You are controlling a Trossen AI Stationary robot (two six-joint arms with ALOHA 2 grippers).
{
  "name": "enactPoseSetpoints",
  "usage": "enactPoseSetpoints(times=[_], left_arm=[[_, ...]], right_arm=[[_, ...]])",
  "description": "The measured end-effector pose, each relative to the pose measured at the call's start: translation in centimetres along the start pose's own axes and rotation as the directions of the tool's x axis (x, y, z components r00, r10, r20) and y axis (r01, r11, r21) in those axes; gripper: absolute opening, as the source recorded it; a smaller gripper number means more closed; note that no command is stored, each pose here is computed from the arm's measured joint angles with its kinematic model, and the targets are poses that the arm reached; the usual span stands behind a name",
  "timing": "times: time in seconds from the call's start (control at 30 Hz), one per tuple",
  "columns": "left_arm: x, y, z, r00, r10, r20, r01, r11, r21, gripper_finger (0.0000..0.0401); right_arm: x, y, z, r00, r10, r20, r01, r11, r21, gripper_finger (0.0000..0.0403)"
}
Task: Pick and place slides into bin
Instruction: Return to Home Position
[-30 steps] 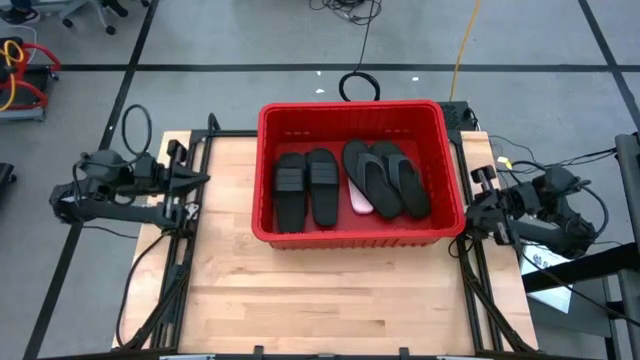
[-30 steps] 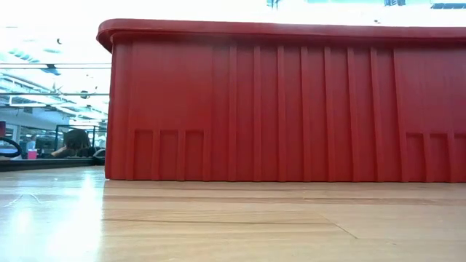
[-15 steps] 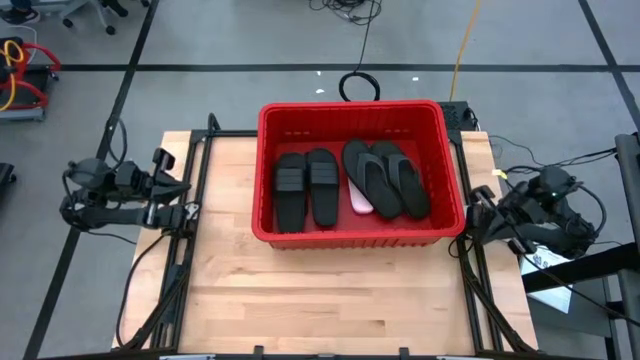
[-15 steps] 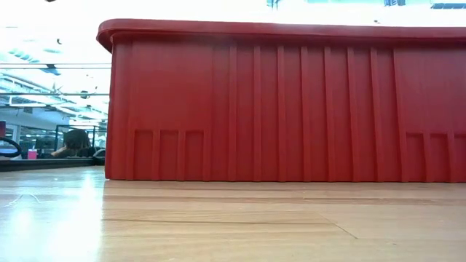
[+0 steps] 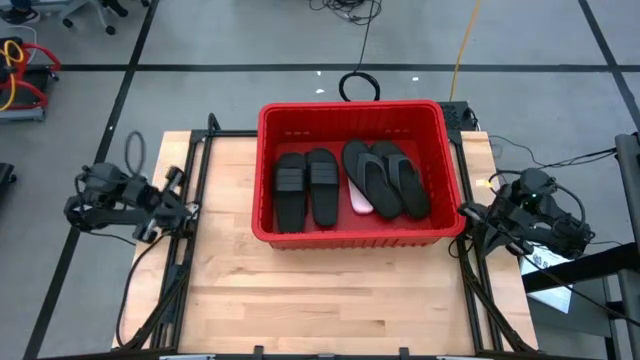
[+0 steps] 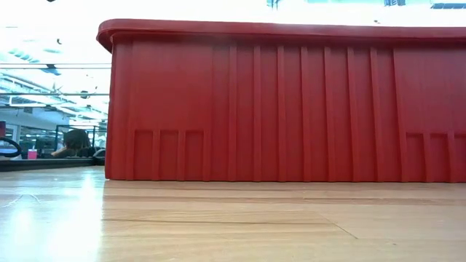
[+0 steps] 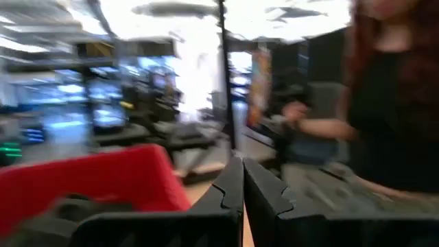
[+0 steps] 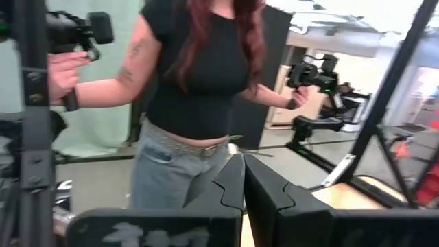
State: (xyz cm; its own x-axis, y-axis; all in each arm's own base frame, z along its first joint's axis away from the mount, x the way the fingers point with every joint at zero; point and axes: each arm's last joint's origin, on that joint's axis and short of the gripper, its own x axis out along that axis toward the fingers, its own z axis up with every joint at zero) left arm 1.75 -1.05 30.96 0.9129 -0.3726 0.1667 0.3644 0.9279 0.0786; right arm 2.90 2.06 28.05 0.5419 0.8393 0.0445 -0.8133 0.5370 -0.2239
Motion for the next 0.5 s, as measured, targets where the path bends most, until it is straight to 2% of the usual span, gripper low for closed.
enactPoseSetpoints(times=[0.17, 0.37, 0.5], left_arm=[[0.9, -0.1, -1.9, 0.988, -0.144, -0.050, 0.143, 0.989, -0.035, 0.0008], [1.9, -0.1, -3.9, 0.964, -0.263, -0.048, 0.261, 0.965, -0.037, 0.0008], [2.4, -0.1, -4.9, 0.937, -0.347, -0.040, 0.345, 0.938, -0.040, 0.0008]], right_arm=[[0.1, 0.0, -0.9, 0.996, 0.093, 0.001, -0.093, 0.995, 0.039, 0.0000], [0.0, 0.5, -1.1, 0.956, 0.292, 0.024, -0.293, 0.955, 0.052, 0.0000], [0.0, 0.5, -1.2, 0.954, 0.300, 0.025, -0.301, 0.951, 0.074, 0.0000]])
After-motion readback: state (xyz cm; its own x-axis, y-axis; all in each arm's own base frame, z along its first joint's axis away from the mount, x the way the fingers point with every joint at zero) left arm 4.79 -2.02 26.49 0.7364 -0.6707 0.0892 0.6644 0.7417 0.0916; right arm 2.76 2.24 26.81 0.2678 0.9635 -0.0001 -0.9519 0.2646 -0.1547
